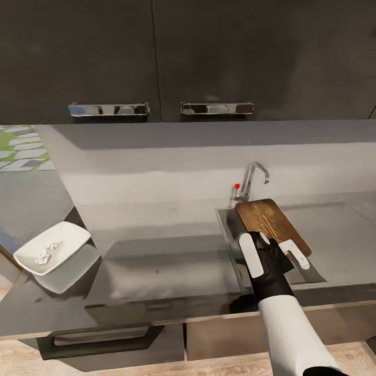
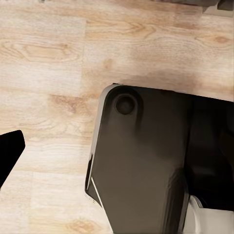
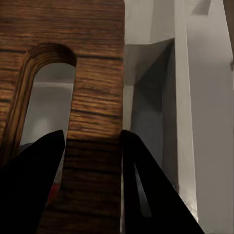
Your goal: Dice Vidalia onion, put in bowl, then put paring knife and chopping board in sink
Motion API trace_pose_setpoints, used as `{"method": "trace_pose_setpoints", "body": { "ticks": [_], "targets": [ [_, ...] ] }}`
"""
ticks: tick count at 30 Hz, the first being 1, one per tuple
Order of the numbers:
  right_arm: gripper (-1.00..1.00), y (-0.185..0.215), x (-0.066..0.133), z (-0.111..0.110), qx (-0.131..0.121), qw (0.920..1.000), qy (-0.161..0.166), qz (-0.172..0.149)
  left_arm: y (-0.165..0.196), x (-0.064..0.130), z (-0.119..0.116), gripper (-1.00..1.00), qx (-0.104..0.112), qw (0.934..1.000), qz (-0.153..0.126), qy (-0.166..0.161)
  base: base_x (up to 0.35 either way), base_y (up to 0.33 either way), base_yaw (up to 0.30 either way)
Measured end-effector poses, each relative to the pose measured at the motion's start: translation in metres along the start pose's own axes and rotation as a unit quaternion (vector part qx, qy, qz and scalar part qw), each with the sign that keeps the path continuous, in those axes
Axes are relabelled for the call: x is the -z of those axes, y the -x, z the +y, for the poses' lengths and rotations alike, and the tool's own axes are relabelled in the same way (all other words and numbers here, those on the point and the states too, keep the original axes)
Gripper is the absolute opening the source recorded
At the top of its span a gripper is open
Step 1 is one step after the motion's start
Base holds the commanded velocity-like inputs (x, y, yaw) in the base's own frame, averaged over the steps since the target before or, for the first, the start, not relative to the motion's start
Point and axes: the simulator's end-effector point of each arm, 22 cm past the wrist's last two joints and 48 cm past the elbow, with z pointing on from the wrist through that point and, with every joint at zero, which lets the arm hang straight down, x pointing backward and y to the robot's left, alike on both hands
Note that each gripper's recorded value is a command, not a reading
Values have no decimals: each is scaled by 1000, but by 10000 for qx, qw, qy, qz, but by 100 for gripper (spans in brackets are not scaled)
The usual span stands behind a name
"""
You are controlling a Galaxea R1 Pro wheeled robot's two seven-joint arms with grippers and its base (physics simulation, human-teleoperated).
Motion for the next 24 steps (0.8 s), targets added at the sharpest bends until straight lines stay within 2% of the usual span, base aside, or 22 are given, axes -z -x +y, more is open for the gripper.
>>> {"method": "trace_pose_setpoints", "body": {
  "ticks": [6, 24],
  "targets": [
    [-100, -5, -4, 0, 39, 10000, -29, 22, -3, 1, 1, 100, -3, 10000, 52, 8, 78, 0, 0],
    [-100, -23, -17, -5, 240, 9995, -165, 78, -12, 5, 2, 100, -11, 9998, 193, 31, 2, 0, 0]
  ]
}}
